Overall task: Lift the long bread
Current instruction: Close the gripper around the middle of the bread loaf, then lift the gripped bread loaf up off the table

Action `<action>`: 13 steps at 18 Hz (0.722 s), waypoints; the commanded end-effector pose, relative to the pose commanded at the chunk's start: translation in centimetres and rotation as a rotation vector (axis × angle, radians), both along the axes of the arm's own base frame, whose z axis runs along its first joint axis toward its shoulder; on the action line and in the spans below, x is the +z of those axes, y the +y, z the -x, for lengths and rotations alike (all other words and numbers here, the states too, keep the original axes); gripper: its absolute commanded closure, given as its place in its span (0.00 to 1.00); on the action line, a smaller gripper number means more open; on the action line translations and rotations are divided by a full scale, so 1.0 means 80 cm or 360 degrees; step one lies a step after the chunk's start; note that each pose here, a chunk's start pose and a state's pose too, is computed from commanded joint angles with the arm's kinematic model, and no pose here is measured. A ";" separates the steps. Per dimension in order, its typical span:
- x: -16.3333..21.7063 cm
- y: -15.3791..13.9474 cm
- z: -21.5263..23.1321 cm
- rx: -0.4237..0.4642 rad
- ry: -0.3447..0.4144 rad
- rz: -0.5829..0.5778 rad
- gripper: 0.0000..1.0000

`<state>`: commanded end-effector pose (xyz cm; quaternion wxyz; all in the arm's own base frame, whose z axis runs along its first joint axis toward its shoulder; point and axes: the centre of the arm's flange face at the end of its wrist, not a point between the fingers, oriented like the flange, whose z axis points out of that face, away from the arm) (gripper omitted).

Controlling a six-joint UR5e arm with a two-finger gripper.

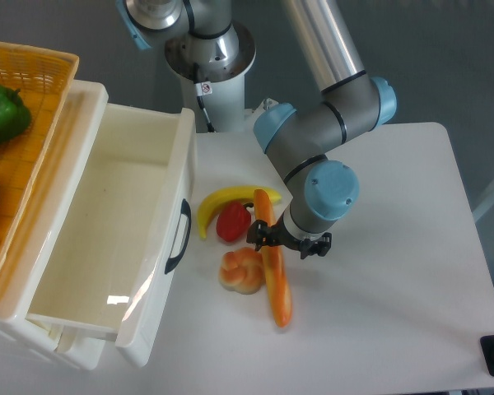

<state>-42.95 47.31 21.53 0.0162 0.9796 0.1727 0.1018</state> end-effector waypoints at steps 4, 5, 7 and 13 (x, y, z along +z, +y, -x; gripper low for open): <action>-0.004 0.003 0.000 0.0031 0.0005 0.0007 0.07; -0.004 0.003 0.000 0.0031 0.0005 0.0007 0.12; -0.003 0.003 0.000 0.0026 0.0009 0.0003 0.21; 0.004 0.004 -0.002 0.0015 0.0024 -0.0003 0.63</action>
